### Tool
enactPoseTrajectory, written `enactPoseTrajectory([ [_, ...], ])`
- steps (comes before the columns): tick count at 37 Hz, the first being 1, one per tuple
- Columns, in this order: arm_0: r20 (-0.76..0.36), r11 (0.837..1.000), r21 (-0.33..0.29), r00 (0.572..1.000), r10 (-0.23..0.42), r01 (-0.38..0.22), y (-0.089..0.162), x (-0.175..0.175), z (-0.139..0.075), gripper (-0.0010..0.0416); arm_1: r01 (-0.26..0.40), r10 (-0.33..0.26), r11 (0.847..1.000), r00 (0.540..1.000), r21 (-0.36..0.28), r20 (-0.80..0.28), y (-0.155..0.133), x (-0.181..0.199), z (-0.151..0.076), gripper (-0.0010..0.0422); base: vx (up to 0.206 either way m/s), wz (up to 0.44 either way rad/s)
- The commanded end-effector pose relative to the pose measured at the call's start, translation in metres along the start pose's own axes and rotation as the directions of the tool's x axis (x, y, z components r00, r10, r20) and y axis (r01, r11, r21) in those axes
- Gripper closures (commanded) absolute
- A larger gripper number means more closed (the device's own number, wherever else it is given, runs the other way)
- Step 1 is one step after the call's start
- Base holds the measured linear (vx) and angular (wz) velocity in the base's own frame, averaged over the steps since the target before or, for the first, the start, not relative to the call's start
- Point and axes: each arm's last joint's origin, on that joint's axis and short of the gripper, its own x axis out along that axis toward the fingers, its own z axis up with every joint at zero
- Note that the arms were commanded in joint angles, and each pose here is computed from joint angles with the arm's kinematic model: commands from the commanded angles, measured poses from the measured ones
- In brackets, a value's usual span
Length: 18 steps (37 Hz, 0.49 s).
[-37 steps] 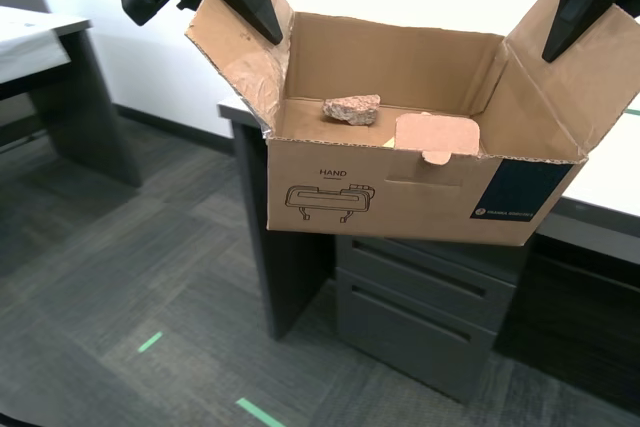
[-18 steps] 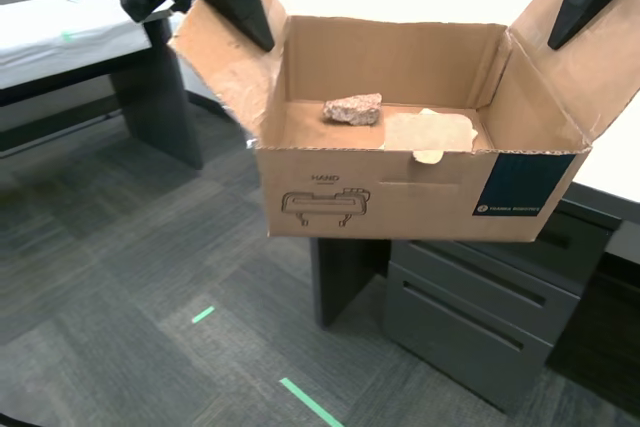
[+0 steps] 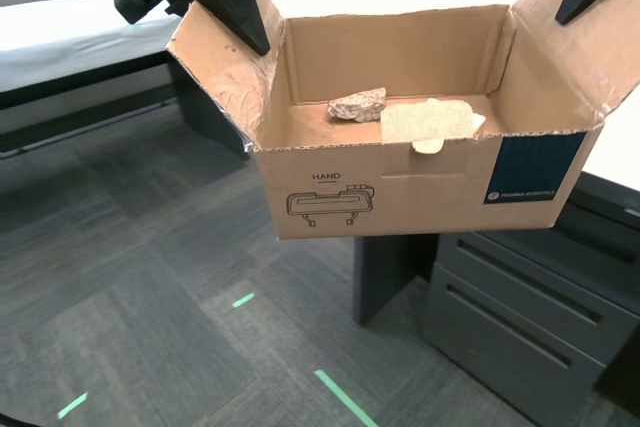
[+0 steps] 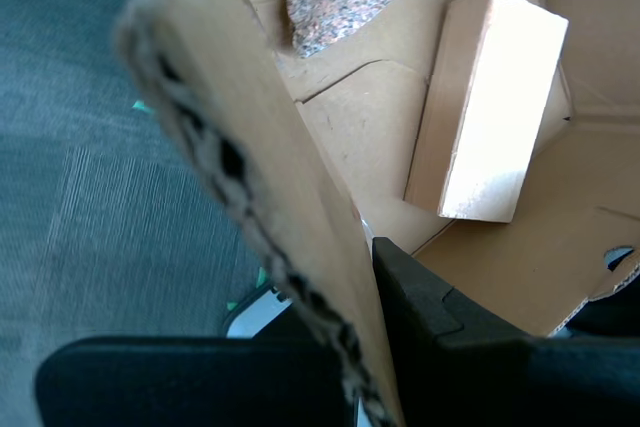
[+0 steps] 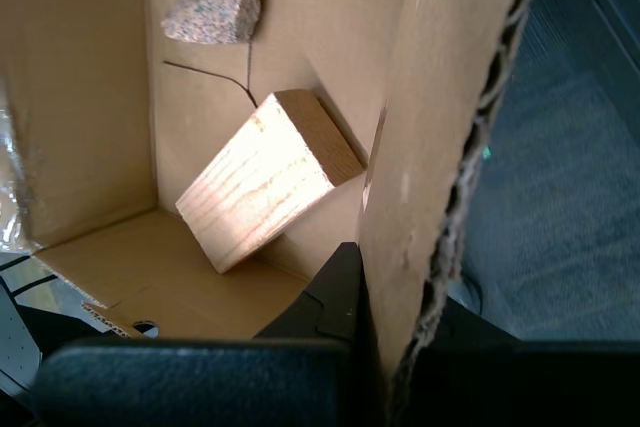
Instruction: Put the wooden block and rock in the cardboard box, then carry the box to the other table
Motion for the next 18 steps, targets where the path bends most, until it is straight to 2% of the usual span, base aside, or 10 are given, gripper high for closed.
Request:
enactPoseTrajectory([
  [1, -0.001, 1.000, -0.027, 1.000, 0.007, -0.007, 0.0009, -0.0025, -0.0020, 0.0407, 0.016, -0.016, 1.000, 1.000, -0.014, -0.008, -0.0013, -0.0003, -0.0007, 0.0413, -0.002, 0.279],
  [8, -0.012, 0.998, -0.067, 1.000, 0.004, -0.004, 0.0007, -0.0026, -0.0034, 0.0407, 0.016, -0.016, 0.999, 1.000, -0.033, -0.009, -0.0012, -0.0003, -0.0008, 0.0413, 0.000, 0.284],
  [14, -0.015, 0.998, -0.065, 1.000, 0.003, -0.004, 0.0007, -0.0027, -0.0037, 0.0407, 0.014, -0.015, 0.999, 1.000, -0.034, -0.015, -0.0011, -0.0003, -0.0015, 0.0413, 0.006, 0.292],
  [18, -0.014, 0.998, -0.063, 1.000, 0.004, -0.004, 0.0007, -0.0026, -0.0036, 0.0406, 0.014, -0.014, 1.000, 1.000, -0.012, -0.017, -0.0011, -0.0003, -0.0017, 0.0413, 0.008, 0.304],
])
